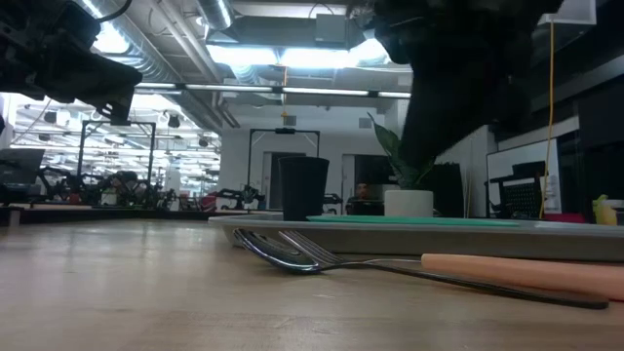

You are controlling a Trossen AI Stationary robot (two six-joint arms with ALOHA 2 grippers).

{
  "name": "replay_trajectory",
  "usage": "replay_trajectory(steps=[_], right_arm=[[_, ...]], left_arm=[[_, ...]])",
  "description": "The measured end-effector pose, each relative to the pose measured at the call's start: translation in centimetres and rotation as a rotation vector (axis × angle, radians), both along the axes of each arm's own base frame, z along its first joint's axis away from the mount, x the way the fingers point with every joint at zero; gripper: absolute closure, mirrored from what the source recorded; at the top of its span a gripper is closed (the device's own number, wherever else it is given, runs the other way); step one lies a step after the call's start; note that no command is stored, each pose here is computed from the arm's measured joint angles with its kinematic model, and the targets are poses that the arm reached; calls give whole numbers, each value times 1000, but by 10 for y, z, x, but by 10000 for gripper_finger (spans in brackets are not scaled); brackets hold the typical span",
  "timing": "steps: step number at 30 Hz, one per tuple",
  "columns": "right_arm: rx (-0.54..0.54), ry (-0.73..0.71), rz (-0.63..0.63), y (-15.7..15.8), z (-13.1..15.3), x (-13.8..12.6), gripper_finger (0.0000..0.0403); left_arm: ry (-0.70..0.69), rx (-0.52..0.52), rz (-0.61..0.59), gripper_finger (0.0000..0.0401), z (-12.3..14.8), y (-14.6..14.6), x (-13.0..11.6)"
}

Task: Pick and place plate/cup/fork/spoon on tray
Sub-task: Put the orange fork on the grey tray to the right of the blue plate

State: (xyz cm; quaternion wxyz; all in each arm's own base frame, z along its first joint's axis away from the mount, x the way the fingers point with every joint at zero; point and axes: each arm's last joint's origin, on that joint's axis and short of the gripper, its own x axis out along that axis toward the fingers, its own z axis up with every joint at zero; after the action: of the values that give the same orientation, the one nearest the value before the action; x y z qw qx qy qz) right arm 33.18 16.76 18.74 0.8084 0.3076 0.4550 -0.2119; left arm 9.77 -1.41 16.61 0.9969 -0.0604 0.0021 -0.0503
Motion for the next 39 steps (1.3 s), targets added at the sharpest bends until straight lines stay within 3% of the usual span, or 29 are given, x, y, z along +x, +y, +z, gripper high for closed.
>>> replay_trajectory(steps=[12, 21, 27, 32, 39], right_arm=[[-45, -42, 35, 12, -3, -2, 349], [-133, -80, 84, 27, 22, 1, 349], [-144, 30, 119, 38, 4, 10, 349], [-83, 165, 170, 43, -9, 13, 349], [-102, 162, 164, 43, -8, 13, 349]], left_arm=[[0, 0, 0, 381, 0, 0, 0], [0, 0, 1, 381, 0, 0, 0], [0, 0, 1, 381, 0, 0, 0], [0, 0, 1, 381, 0, 0, 0], [0, 0, 1, 381, 0, 0, 0]])
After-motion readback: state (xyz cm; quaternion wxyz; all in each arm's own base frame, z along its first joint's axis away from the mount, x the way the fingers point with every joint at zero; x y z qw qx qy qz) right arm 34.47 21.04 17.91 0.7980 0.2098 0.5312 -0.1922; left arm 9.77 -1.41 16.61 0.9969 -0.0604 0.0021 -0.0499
